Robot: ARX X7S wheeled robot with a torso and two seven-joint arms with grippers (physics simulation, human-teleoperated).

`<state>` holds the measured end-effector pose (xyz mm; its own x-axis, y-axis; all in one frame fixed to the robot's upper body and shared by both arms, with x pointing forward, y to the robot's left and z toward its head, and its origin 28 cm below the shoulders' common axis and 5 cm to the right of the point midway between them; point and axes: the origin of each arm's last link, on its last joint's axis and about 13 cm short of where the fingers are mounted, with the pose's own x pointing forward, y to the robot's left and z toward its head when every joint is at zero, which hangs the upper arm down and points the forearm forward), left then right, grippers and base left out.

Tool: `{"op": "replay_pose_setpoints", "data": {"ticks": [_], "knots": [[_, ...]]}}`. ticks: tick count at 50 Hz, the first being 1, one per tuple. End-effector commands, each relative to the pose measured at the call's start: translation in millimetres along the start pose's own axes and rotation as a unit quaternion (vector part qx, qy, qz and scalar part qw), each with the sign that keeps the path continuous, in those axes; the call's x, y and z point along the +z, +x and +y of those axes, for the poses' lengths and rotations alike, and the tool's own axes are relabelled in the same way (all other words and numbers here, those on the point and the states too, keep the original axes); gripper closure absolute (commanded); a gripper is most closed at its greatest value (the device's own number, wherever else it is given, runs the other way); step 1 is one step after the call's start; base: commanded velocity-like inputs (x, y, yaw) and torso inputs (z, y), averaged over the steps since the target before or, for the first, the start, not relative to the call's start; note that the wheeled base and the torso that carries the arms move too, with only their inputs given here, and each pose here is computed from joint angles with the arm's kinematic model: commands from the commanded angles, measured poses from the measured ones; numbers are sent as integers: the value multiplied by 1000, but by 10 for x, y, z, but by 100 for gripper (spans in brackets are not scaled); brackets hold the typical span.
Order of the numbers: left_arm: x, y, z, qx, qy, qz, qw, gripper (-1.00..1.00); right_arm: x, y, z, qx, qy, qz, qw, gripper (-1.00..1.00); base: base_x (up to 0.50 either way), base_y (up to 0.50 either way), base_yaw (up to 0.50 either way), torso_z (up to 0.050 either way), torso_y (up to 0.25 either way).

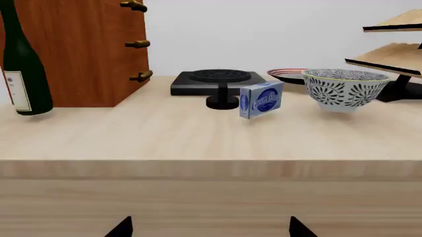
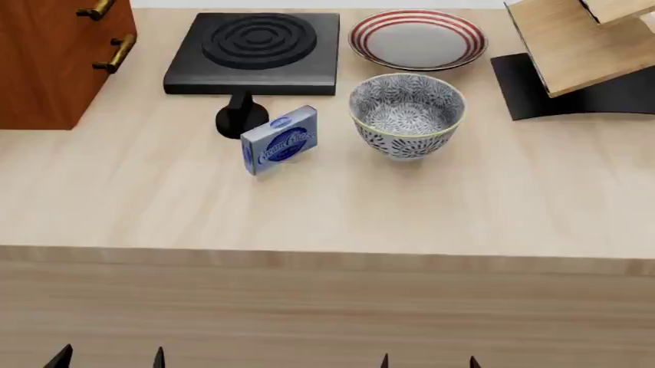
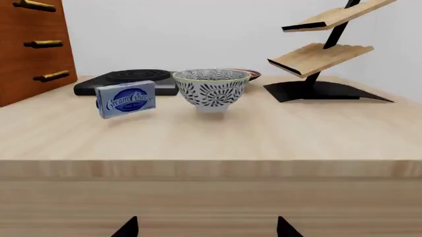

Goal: Pick up the cream cheese and put it in the bowl.

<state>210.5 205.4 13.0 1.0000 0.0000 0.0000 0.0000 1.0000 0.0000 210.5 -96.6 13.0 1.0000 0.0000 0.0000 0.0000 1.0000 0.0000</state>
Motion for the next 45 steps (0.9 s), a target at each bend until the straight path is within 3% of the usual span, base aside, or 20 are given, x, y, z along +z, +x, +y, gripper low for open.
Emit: {"op": "replay_pose_setpoints", "data": {"ticks": [1,18,45], "knots": [[0,0,1,0,0,0,1000,-100,0,0,3,0,0,0,1000,-100,0,0,0,0,0],[34,-23,10,4,6,7,1000,-100,31,2,5,-2,-2,-3,1000,-100,0,0,0,2,0],[55,-42,14,-8,7,-3,1000,-100,58,-9,0,-5,-1,-6,1000,-100,0,0,0,50,0]]}}
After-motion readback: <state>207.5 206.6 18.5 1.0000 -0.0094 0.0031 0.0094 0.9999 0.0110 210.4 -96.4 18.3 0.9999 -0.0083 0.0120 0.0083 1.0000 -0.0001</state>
